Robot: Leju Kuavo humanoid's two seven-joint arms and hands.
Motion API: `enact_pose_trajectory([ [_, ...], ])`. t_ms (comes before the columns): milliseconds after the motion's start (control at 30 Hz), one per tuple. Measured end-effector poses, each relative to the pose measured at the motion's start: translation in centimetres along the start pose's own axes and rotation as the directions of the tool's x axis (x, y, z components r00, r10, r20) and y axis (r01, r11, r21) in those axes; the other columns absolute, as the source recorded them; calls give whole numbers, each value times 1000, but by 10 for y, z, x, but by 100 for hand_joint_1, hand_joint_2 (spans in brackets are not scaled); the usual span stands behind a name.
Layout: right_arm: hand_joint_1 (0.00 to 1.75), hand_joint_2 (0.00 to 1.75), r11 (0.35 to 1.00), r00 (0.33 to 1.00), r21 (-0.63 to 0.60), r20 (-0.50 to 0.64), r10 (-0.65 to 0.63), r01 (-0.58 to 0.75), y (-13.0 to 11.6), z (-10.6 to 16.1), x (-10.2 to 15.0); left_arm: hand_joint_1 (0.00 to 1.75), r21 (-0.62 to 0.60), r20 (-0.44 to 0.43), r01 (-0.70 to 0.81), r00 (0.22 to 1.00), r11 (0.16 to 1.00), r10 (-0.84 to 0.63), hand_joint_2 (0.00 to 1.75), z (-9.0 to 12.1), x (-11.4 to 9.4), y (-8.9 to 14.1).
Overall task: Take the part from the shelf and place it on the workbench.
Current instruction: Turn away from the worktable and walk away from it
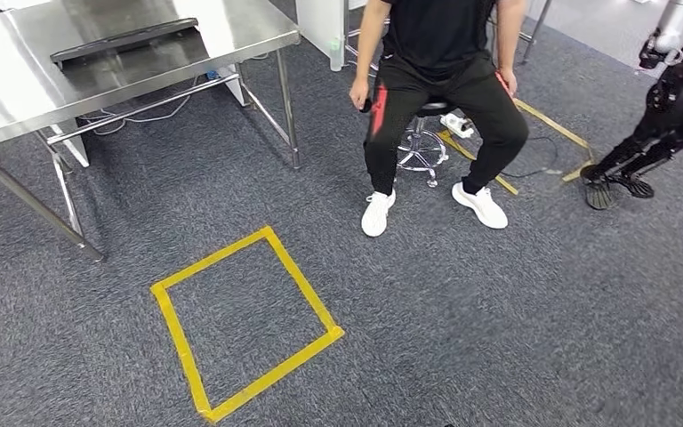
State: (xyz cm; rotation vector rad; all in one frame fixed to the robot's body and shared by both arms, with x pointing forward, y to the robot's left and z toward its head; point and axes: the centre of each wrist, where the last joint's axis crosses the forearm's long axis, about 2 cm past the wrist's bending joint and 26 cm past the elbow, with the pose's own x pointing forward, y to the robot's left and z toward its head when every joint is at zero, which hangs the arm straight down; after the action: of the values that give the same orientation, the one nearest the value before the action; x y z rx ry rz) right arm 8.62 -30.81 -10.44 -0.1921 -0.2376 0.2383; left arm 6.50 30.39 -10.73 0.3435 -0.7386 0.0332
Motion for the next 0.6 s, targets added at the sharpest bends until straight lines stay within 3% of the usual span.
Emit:
enact_pose_trajectory([
  [600, 0, 0, 1000, 1000, 15, -9, 5, -5, 5, 1, -1, 0, 4, -8, 6, 1000, 1000, -6, 0, 2, -4, 1],
])
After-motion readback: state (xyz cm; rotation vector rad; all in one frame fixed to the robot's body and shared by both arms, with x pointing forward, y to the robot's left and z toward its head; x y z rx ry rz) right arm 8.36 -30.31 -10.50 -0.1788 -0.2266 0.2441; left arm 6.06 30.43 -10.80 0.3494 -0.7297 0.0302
